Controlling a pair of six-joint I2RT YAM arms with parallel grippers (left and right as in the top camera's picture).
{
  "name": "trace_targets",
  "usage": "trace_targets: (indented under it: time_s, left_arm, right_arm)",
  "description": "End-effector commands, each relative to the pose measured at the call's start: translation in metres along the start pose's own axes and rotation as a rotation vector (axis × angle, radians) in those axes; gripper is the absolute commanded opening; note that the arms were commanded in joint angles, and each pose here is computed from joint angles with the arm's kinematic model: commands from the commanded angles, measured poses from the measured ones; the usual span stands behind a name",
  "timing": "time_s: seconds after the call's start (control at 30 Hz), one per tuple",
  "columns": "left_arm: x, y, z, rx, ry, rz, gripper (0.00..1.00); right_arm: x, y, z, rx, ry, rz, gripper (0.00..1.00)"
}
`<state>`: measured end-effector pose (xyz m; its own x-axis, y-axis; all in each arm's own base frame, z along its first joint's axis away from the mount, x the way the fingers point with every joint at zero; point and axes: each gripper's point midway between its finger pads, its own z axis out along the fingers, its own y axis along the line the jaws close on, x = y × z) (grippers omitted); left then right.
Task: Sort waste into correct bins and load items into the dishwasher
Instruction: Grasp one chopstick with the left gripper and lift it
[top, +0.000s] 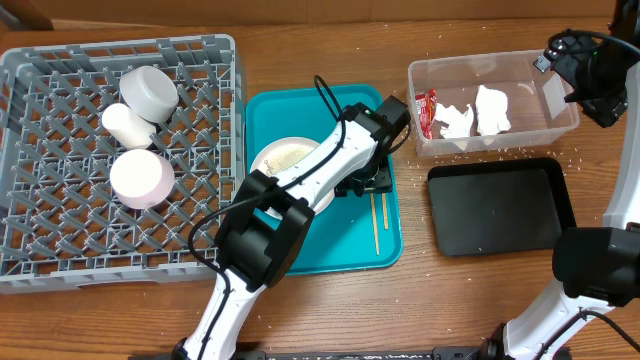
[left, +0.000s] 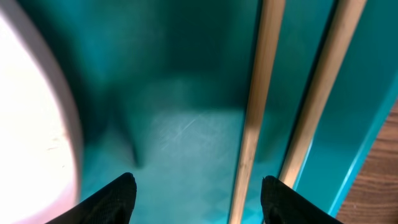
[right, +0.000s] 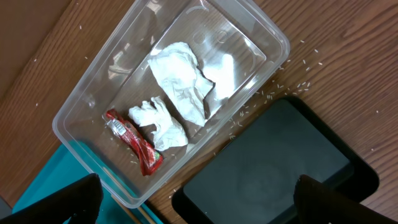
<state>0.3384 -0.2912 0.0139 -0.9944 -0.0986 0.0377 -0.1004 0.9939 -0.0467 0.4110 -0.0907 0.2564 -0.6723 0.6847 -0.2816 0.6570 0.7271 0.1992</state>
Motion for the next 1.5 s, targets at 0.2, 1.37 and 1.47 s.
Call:
trace_targets:
  time_s: [0.2,1.37,1.47]
  left_arm:
    - [0.008,-0.003,0.016,-0.001,0.044,-0.023,0.4]
    - [-0.127,0.18,-0.184,-0.2,-0.24,0.072,0.04]
    - [-0.14,0.23,-0.189,-0.278,-0.25,0.017,0.04]
  right_arm:
    - [-0.003,0.001,-0.004,-0.002,-0.016,0.004,1.0]
    - [-0.003,0.001,-0.004,-0.002,-0.016,0.004,1.0]
    - [-0.003,0.001,-0.004,-0.002,-0.016,0.004,1.0]
